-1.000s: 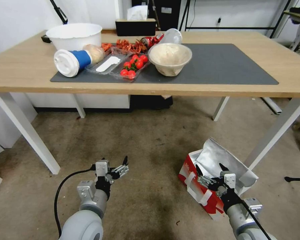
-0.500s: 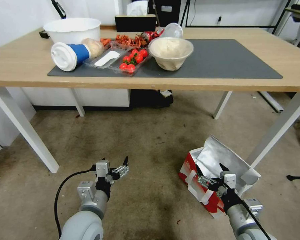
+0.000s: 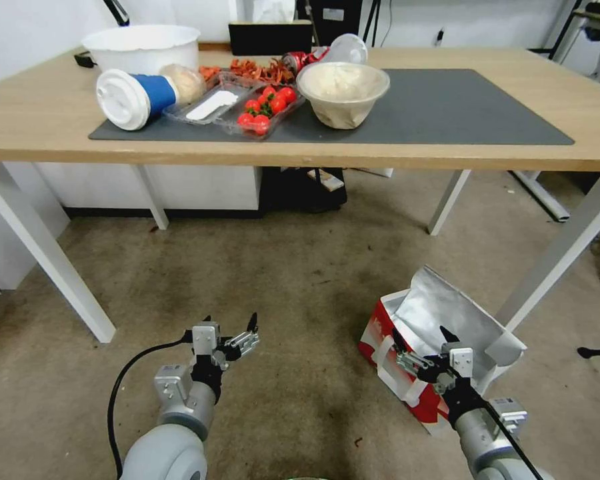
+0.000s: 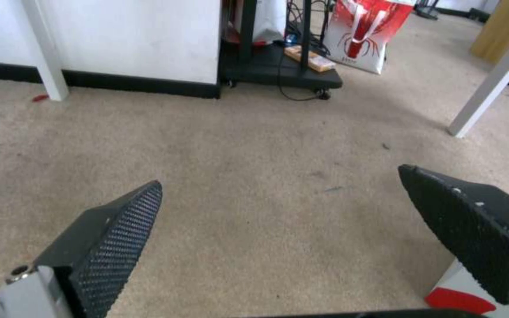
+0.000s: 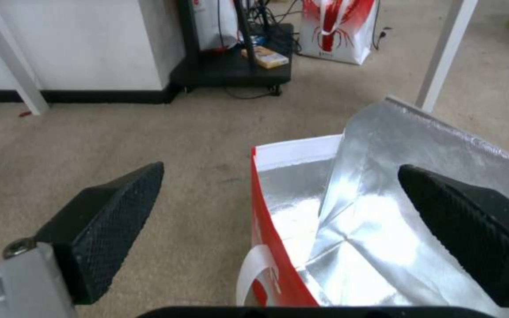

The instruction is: Pick up the food delivery bag from the floor and place it on the table.

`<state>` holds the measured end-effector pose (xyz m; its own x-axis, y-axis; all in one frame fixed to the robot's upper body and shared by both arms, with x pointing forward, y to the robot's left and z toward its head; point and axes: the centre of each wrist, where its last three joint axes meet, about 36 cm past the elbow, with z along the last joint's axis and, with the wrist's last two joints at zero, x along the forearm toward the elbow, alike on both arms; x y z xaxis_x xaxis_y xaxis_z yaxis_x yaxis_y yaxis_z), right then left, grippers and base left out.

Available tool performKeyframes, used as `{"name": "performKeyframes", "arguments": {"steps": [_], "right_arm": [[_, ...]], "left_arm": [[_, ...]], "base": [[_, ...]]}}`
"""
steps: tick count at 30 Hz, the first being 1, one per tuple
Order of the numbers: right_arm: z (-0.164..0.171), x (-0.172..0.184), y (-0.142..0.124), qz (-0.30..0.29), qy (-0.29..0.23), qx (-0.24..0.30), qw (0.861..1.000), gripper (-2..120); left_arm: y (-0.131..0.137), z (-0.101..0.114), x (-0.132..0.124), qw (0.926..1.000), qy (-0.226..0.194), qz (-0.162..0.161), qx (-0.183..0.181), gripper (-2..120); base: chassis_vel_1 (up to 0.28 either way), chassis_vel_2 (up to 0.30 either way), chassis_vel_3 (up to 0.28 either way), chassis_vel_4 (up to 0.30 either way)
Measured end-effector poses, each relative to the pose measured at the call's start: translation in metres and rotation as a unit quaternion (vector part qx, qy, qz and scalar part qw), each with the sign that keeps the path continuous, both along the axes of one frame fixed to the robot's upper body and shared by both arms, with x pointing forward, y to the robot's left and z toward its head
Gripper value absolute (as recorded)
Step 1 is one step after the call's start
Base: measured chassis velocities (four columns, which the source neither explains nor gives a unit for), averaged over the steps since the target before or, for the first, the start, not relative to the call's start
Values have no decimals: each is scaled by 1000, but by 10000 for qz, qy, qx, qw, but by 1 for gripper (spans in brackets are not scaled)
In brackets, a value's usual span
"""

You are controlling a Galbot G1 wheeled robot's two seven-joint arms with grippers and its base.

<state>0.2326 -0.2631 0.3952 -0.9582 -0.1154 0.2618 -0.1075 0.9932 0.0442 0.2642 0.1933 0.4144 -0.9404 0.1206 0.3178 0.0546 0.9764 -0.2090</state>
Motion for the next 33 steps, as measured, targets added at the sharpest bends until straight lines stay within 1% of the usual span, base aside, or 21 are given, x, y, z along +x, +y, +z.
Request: {"name": "performKeyframes", "arguments": {"steps": [11,33], "right_arm": [[1,-1,-1,24,-3,-53,10000,100],[5,-1,-2,17,-139,-197,9997,100]], "left_arm": [[-1,0,1,10000,6,-15,-66,100],[0,-3,3,10000,33,-10,-58,100]], "base": [[0,0,0,0],[0,0,0,0]]}}
